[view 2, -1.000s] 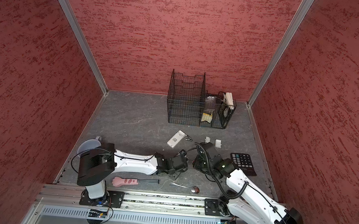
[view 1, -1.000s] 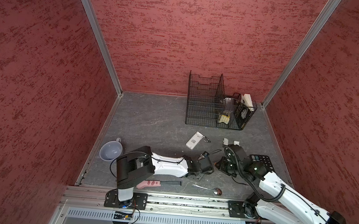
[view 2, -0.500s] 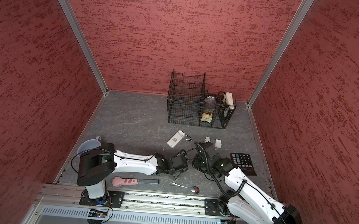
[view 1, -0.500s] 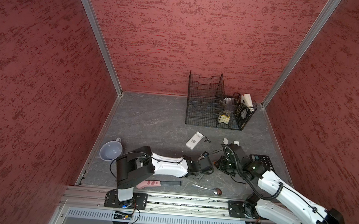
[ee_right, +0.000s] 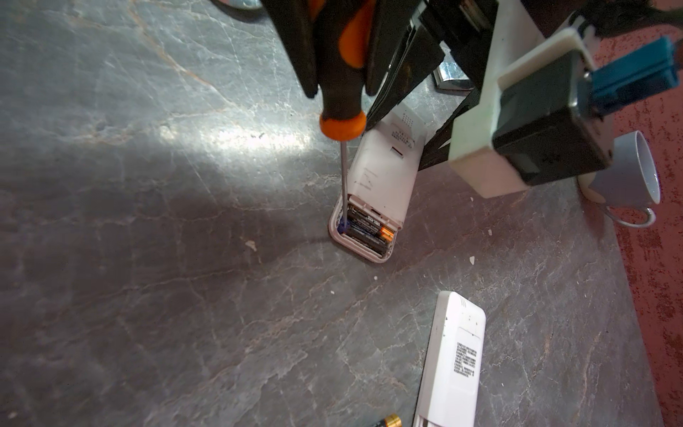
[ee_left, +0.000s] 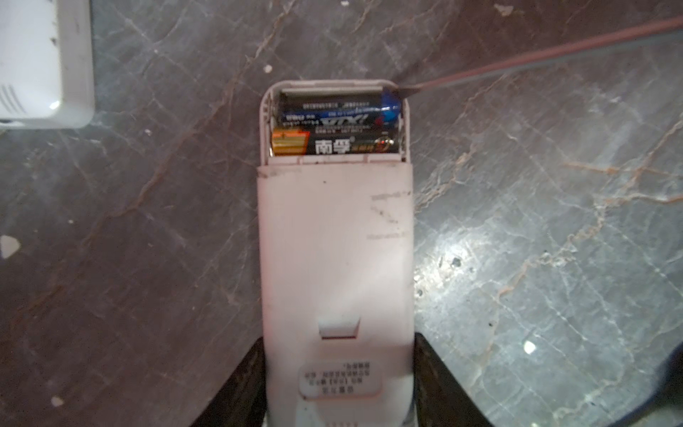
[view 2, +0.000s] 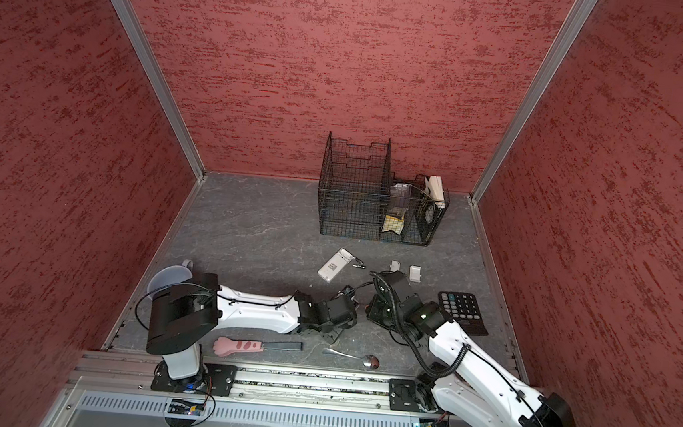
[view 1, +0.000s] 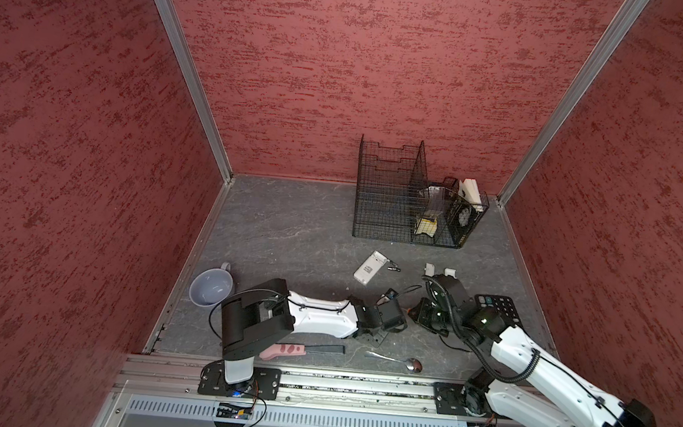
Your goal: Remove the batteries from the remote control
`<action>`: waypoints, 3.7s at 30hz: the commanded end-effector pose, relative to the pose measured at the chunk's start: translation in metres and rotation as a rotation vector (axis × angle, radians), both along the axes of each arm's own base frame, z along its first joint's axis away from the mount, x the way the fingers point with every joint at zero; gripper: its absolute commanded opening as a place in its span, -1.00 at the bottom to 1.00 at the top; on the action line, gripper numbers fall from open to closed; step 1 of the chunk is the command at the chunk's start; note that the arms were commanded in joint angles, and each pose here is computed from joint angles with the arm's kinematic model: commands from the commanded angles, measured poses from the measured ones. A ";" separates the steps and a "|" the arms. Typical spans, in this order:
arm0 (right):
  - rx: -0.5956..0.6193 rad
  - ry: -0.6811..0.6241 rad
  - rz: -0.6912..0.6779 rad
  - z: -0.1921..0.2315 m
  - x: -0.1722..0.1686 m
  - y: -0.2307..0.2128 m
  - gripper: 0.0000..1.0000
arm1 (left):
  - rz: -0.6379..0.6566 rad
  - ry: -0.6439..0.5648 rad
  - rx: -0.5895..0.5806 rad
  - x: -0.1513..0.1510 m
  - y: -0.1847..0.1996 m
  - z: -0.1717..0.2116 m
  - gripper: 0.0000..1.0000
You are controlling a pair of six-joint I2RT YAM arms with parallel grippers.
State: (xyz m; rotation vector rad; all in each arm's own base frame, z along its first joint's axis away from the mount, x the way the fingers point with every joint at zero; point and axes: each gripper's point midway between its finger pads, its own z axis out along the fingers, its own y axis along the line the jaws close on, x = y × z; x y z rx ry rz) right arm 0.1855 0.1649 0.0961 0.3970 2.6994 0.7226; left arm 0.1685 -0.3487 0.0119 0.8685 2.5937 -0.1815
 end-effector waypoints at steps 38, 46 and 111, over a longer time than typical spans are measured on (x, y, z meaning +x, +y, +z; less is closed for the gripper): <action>0.031 0.008 -0.024 0.001 -0.006 -0.003 -1.00 | -0.038 0.174 0.199 -0.038 0.044 -0.064 -0.31; 0.022 0.024 -0.036 -0.010 -0.009 -0.006 -1.00 | -0.038 0.171 0.206 -0.039 0.045 -0.065 -0.31; 0.212 -0.136 0.063 0.044 0.022 0.037 -1.00 | -0.055 0.186 0.204 -0.043 0.044 -0.076 -0.36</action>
